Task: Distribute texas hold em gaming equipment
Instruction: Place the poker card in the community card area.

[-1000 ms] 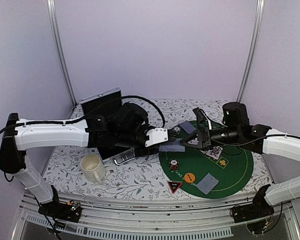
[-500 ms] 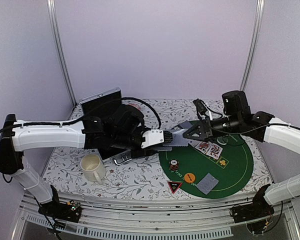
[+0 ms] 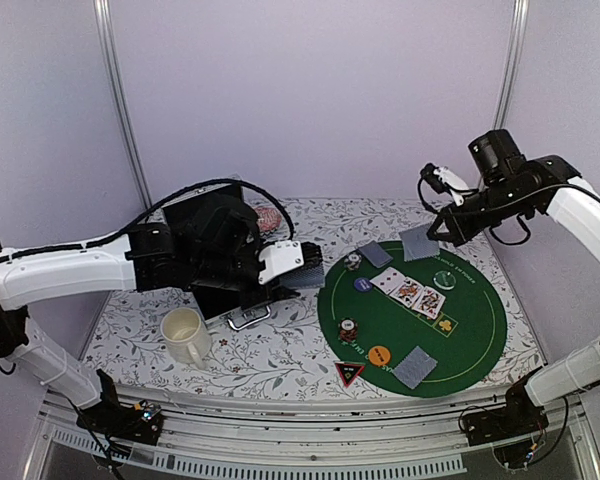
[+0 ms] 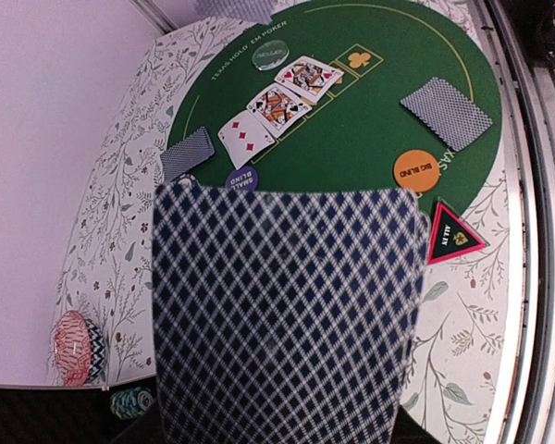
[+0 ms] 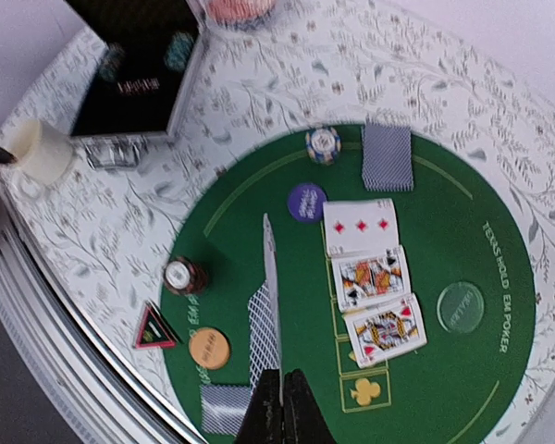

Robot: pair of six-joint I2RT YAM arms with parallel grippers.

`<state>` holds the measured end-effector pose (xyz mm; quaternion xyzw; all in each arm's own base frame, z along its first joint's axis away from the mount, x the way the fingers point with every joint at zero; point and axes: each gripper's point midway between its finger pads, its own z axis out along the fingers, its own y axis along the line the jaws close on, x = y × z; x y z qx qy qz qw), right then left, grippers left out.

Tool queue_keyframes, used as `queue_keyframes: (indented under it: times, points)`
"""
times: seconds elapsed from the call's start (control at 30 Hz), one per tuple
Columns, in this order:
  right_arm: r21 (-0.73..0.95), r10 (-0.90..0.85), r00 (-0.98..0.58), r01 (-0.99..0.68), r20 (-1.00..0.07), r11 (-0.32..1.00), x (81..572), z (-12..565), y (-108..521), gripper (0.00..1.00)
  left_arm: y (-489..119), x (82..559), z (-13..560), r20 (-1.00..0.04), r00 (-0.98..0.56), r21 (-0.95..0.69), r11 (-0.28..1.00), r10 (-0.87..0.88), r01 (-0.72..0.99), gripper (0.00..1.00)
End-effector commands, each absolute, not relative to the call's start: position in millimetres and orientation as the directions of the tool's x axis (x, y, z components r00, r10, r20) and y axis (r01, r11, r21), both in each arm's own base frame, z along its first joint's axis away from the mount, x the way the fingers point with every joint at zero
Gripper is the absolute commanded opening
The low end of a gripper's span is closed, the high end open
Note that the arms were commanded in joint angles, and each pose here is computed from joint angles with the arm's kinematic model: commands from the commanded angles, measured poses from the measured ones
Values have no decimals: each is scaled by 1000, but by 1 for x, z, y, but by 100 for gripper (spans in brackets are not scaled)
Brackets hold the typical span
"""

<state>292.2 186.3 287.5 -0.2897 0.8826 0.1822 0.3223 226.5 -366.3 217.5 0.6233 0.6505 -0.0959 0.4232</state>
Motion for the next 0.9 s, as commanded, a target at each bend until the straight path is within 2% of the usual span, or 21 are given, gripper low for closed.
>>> queue_keyframes:
  times: [0.0, 0.13, 0.33, 0.43, 0.57, 0.87]
  points:
    - [19, -657, -681, -699, -323, 715, 256, 196, 136, 2, -350, 218, 226, -685, 119, 385, 219, 718, 896, 48]
    - [115, -796, -569, -822, -207, 558, 218, 147, 133, 2, -343, 211, 234, -698, 144, 392, 206, 701, 896, 49]
    - [209, -849, -521, -843, -87, 496, 204, 86, 118, 2, -338, 205, 237, -712, 167, 401, 200, 683, 894, 49]
    - [212, -843, -537, -828, -35, 519, 215, 68, 102, 2, -337, 204, 236, -710, 169, 404, 198, 684, 893, 49]
    - [112, -826, -561, -819, 45, 563, 244, 47, 74, 2, -336, 203, 238, -711, 174, 407, 198, 681, 891, 49]
    - [-36, -821, -568, -823, 67, 567, 294, 25, 45, 2, -334, 204, 233, -700, 180, 417, 191, 691, 889, 50]
